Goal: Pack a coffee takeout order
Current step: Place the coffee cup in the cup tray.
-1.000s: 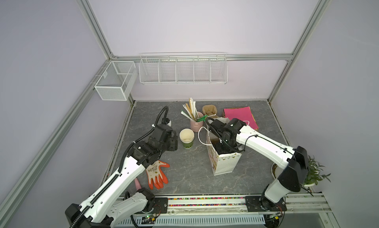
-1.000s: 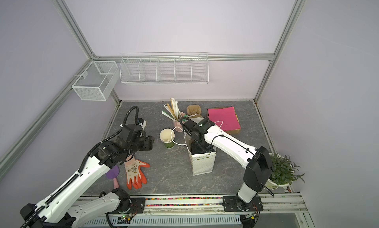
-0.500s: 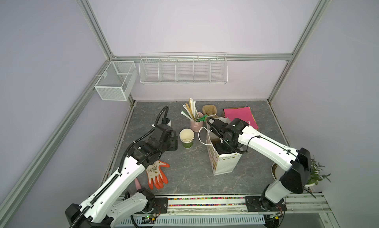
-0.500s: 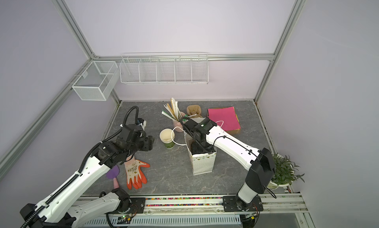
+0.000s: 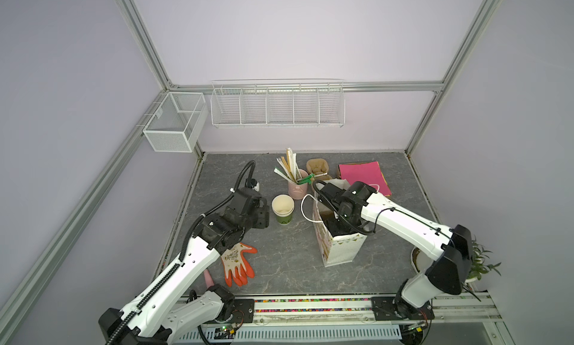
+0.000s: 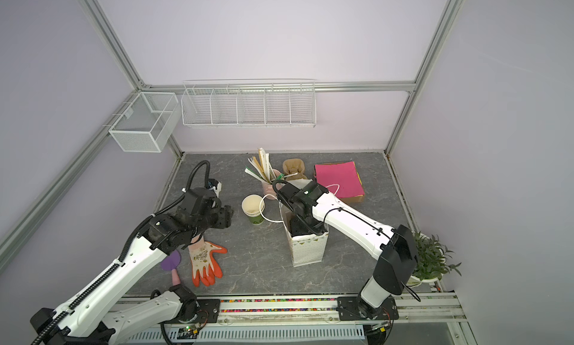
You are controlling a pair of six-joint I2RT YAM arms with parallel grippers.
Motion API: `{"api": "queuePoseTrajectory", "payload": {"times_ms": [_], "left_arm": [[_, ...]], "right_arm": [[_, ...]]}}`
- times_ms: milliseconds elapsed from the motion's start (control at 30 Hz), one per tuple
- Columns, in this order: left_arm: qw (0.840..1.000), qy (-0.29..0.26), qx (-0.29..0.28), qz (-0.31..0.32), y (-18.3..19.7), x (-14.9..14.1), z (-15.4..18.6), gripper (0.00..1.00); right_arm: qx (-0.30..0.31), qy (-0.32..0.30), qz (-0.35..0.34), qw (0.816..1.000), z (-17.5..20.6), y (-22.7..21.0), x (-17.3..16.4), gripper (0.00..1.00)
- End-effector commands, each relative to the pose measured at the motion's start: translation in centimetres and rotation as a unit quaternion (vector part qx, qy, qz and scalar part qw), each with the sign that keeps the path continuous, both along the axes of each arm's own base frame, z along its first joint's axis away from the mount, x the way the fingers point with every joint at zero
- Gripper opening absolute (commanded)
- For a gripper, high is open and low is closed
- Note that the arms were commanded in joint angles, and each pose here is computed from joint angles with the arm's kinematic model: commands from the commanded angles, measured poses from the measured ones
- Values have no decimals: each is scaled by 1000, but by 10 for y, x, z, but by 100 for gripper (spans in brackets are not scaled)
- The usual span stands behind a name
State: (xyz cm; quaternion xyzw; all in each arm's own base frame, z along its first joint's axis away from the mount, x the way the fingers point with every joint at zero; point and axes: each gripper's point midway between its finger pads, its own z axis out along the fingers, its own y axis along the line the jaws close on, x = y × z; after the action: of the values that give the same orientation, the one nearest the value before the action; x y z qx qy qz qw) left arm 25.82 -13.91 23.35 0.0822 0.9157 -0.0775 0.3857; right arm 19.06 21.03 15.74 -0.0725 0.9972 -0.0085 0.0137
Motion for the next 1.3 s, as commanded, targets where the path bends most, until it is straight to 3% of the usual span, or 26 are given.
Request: {"api": "queuePoseTrajectory", "payload": {"times_ms": [0, 1267], "left_arm": [[1000, 11, 10, -1, 3, -2, -6, 70], [1000, 14, 11, -2, 2, -2, -8, 70]], "right_arm": [[-4, 7, -11, 1000, -3, -5, -8, 68], [-32, 42, -13, 999, -69, -14, -20, 68]]}}
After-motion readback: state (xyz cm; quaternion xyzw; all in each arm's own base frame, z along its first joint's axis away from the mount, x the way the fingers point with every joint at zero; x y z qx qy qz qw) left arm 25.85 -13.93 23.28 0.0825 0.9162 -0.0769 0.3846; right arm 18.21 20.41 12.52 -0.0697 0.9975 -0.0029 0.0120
